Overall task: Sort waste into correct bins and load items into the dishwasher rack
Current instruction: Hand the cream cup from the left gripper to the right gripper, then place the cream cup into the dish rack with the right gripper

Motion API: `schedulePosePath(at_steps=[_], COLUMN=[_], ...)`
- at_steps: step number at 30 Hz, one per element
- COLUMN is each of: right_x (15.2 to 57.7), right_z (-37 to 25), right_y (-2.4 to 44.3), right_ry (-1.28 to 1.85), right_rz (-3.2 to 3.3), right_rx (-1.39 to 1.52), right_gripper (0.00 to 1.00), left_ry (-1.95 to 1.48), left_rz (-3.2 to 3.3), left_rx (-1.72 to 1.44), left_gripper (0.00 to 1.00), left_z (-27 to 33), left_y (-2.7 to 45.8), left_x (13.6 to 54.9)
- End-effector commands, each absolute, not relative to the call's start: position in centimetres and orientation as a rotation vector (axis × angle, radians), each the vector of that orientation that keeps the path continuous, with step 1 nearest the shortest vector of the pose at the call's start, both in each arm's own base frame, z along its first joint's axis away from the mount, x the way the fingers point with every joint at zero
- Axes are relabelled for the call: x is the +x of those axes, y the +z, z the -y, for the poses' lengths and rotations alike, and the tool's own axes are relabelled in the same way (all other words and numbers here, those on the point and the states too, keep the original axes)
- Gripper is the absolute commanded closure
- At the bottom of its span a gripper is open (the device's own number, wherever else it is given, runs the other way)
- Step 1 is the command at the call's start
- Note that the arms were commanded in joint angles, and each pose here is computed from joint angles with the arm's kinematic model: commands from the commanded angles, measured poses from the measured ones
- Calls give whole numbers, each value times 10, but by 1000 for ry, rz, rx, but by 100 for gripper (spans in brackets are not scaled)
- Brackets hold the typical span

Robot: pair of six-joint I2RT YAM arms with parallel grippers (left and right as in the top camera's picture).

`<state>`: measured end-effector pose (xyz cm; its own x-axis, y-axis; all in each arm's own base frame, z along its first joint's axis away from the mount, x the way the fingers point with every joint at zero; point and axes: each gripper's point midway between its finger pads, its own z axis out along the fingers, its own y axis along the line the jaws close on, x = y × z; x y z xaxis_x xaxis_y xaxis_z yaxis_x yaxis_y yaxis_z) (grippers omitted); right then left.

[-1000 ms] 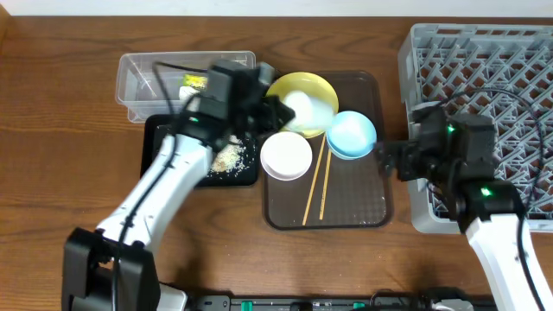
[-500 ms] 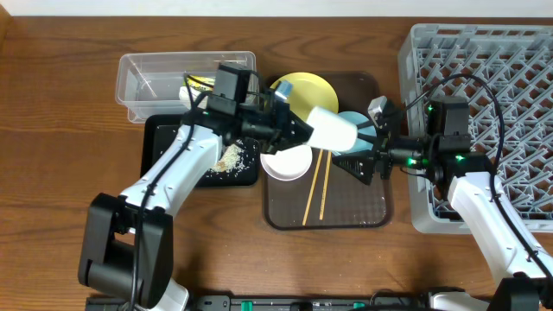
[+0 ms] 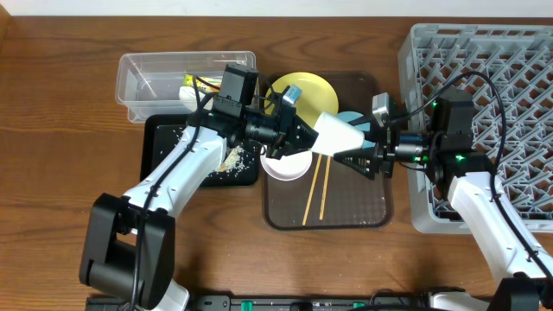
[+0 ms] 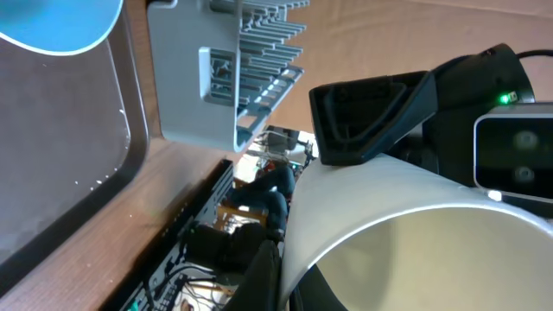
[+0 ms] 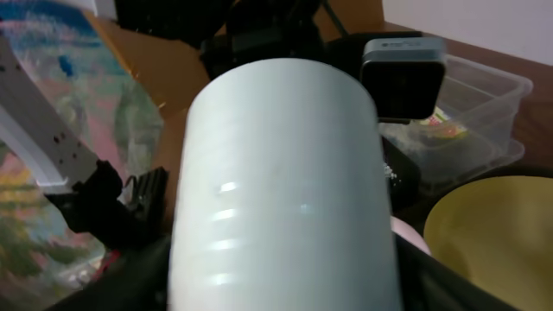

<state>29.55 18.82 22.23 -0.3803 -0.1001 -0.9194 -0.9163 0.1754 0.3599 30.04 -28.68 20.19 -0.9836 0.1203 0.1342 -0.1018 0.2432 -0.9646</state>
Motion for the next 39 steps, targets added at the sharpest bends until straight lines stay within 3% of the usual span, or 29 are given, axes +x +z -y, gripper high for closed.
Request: schedulePosePath(at_steps=[1, 5, 7, 10, 13, 17, 20, 23, 29, 39], right_x=[290, 296, 302, 319, 336, 349, 347, 346, 338, 294], right_z=[-192, -191, -189, -182, -168, -134, -102, -68, 20, 119], right_y=[232, 227, 221, 208, 190, 168, 170, 186, 219, 212], right_ry=[1330, 1287, 1250, 1160, 1030, 793, 631, 485, 136, -244], right_rz=[-1600, -1632, -1676, -1808, -1945, -2132, -2247, -2320, -2418, -2545], right_rx=[-1020, -1004, -979, -877, -762, -616, -504, -353, 81, 604], right_gripper=[37, 41, 42, 43, 49, 59, 71, 99, 99, 99], left_ry=[1837, 1833, 1834, 1719, 1346, 1030, 858, 712, 614, 617], left_rz=[2321, 2344, 2408, 2656, 2976, 3197, 3332, 3431, 3514, 3530], left_rx=[-27, -24, -51, -78, 35, 67, 140, 266, 457, 493], left_gripper=[94, 89, 72, 56, 50, 48, 48, 48, 37, 35], left_z=[288, 288, 287, 277, 241, 191, 152, 115, 70, 62], left_y=[205, 203, 198, 169, 123, 113, 130, 150, 184, 194], left_x=[301, 303, 308, 322, 337, 343, 345, 341, 323, 317])
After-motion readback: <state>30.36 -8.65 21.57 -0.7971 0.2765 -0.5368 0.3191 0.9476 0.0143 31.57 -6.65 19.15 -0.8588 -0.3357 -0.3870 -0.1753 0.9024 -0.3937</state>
